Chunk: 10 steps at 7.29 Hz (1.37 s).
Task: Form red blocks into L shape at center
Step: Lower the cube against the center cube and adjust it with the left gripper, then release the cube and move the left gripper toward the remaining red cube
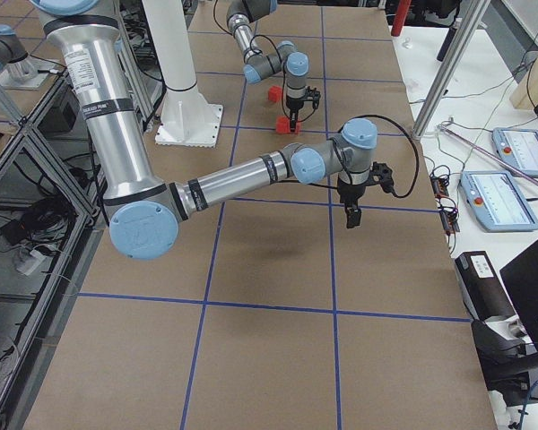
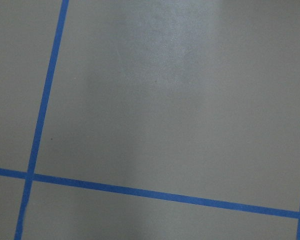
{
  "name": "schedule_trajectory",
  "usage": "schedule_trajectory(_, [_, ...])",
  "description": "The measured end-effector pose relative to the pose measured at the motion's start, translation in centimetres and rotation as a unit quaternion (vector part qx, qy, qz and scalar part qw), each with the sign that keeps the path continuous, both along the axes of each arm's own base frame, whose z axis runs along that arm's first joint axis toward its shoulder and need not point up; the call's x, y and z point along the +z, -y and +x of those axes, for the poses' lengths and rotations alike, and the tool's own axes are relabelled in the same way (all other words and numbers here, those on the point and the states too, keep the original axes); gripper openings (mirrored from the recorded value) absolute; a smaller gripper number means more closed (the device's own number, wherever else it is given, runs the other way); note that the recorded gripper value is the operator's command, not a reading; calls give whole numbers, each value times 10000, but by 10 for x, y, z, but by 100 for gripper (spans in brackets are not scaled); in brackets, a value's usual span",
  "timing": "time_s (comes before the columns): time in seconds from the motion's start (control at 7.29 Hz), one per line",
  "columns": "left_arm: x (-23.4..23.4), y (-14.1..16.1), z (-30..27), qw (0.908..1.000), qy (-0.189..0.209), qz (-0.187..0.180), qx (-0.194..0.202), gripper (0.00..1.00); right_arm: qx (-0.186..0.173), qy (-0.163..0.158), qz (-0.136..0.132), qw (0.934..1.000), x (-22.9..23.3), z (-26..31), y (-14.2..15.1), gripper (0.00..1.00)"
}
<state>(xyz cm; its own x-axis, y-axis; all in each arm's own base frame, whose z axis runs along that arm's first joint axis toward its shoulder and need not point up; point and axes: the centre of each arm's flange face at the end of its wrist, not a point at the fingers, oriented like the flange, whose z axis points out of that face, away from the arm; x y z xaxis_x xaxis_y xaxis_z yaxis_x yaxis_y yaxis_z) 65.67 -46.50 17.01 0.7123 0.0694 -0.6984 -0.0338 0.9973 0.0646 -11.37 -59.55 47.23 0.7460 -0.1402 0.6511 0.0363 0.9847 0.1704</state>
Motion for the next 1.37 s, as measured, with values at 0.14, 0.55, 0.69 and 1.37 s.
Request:
schedule_trajectory(0.14, [0, 0, 0, 10000, -1, 5, 5, 74, 0, 0, 0, 10000, 0, 0, 0, 99])
schedule_trajectory(0.55, [-1, -1, 0, 10000, -11, 20, 19, 100, 0, -1, -4, 10000, 1, 0, 0, 99])
schedule_trajectory(0.69, [-6, -2, -3, 10000, -51, 48, 20, 100, 0, -3, -10, 10000, 1, 0, 0, 99])
schedule_trajectory(1.37, [-7, 2, -107, 9975, -162, 663, 190, 100, 1, -2, -9, 10000, 0, 0, 0, 99])
